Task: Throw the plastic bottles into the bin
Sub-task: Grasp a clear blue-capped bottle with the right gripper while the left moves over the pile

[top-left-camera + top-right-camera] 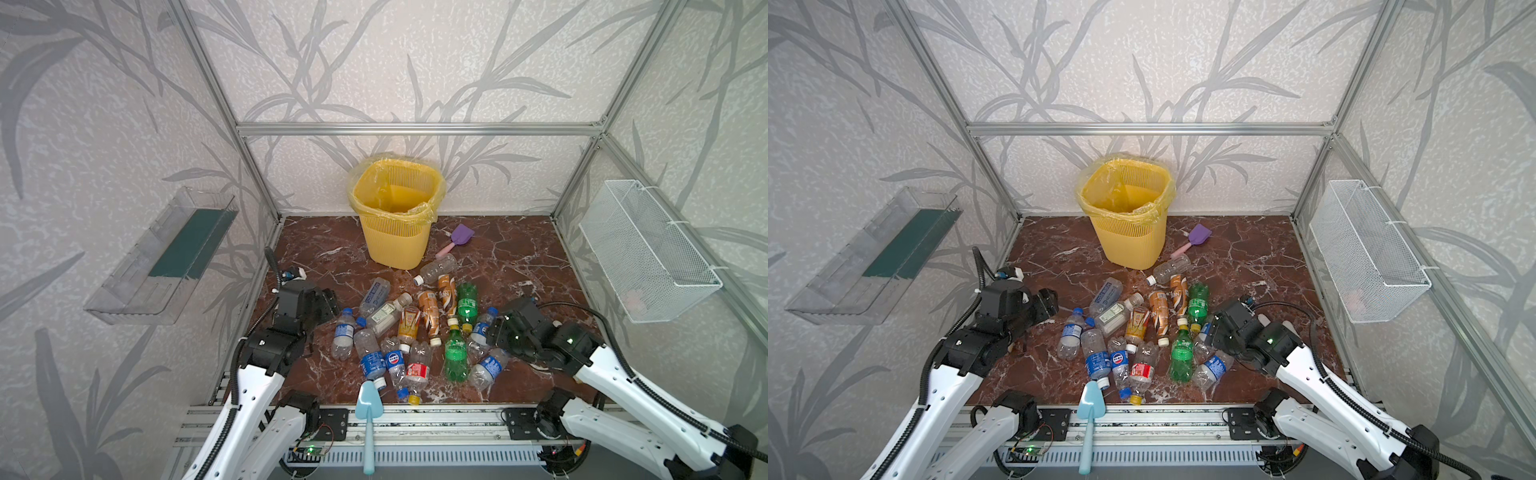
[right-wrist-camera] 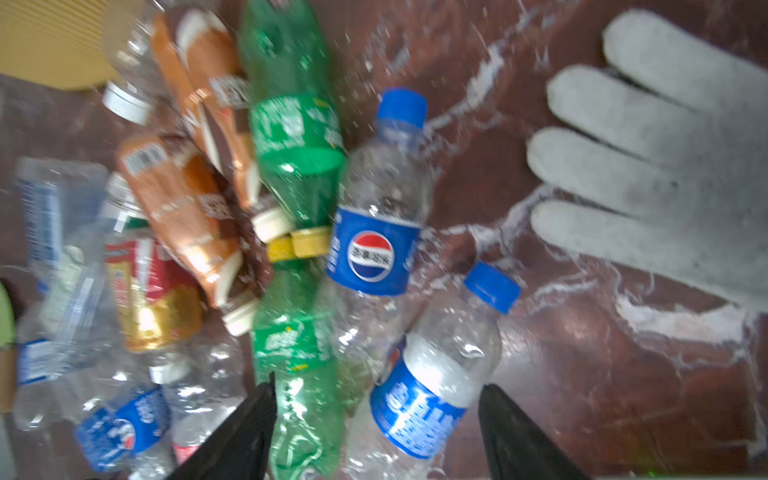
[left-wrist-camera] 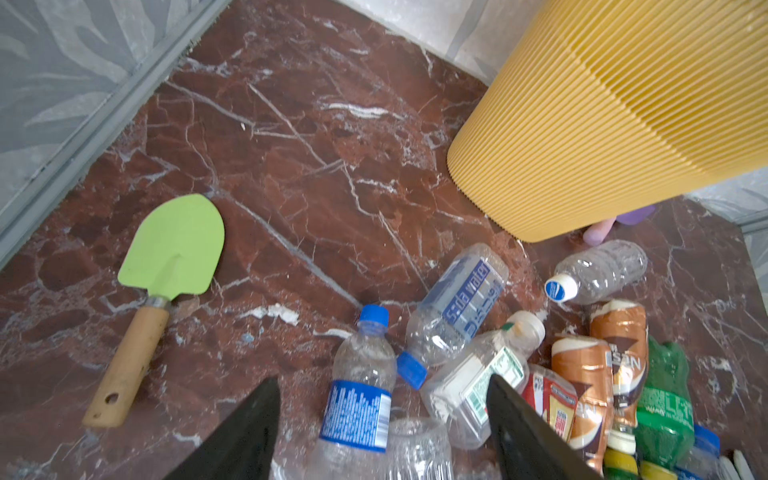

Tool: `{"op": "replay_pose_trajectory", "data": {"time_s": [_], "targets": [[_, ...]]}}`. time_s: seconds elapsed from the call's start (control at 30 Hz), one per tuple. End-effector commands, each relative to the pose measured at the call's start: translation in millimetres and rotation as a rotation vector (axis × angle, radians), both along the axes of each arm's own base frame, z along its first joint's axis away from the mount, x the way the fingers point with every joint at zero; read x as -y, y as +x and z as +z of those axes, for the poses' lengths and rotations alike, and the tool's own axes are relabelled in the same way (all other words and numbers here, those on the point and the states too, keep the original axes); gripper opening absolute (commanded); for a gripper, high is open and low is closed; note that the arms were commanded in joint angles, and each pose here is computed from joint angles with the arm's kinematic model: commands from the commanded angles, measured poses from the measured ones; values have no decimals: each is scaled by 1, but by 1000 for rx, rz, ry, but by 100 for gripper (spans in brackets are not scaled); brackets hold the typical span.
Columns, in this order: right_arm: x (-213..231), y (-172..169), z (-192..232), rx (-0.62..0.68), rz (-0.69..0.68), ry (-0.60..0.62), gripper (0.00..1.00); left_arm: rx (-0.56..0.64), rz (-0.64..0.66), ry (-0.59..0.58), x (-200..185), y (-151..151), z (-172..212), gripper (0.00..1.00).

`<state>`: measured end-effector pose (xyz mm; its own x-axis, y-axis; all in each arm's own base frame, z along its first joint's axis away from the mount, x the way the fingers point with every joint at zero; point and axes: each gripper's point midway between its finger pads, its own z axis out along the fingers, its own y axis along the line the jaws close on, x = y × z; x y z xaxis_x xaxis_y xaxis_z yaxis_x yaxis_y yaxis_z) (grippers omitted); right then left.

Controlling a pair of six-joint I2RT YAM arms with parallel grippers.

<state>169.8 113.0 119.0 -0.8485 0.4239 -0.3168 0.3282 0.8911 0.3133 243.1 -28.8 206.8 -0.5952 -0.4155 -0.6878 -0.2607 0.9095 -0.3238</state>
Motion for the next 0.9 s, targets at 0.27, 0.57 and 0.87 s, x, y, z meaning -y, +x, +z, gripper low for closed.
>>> {"op": "replay_pose_trajectory", "data": {"time_s": [0.27, 0.57, 0.87], "targets": [[4, -32, -43, -146, -73, -20, 87, -139, -49, -38, 11, -17, -37, 78], [-14, -30, -65, -194, -39, 14, 87, -131, -23, -43, 9, -15, -36, 78], [-17, -28, -81, -198, -49, 18, 85, -124, -39, -43, 9, -22, -34, 78]]}}
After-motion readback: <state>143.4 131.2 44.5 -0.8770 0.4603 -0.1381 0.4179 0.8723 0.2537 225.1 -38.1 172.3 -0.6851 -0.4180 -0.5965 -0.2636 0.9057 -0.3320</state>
